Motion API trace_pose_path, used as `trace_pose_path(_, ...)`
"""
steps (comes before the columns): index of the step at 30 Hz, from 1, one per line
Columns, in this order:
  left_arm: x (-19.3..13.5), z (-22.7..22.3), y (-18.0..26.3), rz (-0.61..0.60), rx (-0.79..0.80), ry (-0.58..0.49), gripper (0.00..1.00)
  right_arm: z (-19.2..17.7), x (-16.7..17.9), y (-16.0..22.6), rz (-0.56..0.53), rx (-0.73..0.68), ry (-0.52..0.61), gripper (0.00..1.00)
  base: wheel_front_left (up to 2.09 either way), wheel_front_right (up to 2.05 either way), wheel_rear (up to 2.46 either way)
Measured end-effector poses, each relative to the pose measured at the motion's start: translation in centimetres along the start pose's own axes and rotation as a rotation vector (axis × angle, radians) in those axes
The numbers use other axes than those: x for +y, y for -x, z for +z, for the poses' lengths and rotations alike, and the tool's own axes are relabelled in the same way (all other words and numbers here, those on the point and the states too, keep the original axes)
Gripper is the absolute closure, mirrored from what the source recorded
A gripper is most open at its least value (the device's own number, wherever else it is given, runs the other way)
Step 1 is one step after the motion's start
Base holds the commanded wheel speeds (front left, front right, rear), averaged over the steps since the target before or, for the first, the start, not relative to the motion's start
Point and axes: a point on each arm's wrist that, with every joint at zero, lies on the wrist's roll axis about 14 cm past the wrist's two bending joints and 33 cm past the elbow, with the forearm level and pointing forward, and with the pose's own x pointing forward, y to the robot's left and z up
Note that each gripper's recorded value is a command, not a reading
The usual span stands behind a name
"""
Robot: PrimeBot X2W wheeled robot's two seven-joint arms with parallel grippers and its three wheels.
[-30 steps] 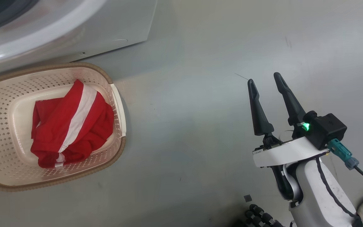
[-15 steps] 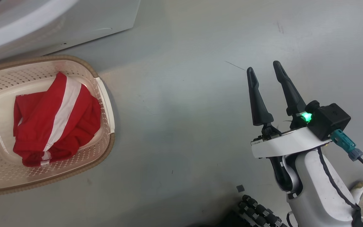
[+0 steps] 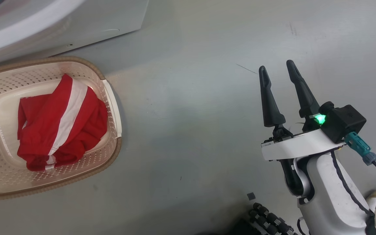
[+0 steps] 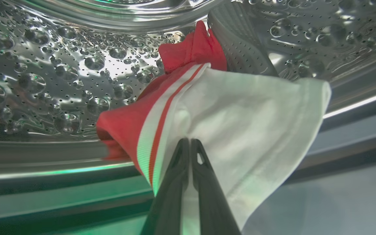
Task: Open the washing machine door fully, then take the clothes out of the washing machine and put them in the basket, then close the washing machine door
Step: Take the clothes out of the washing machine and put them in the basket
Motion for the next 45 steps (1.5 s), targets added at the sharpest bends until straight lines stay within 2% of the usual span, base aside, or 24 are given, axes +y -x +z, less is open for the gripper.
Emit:
trace_pose_path(14,-0.2,5.1,2.7,-0.009,-0.252,-0.001,1.0,0.6,1.1,-0.6,0.034,-0.025,0.008,0.0,0.0,0.0,0.0)
trace_pose_path(21,-1.1,6.9,5.3,-0.036,-0.408,0.087,1.0,1.5,1.6,-0.8,0.051,-0.053,0.025,0.0,0.0,0.0,0.0)
trace_pose_path(30,-1.0,8.1,10.1,-0.021,-0.599,0.175,1.0,3.2,2.6,-0.8,0.078,-0.099,0.038,0.0,0.0,0.0,0.0)
trace_pose_path(45,-0.5,8.1,19.8,0.018,-0.817,0.21,1.0,4.7,4.4,1.7,0.12,-0.128,0.03,0.0,0.0,0.0,0.0)
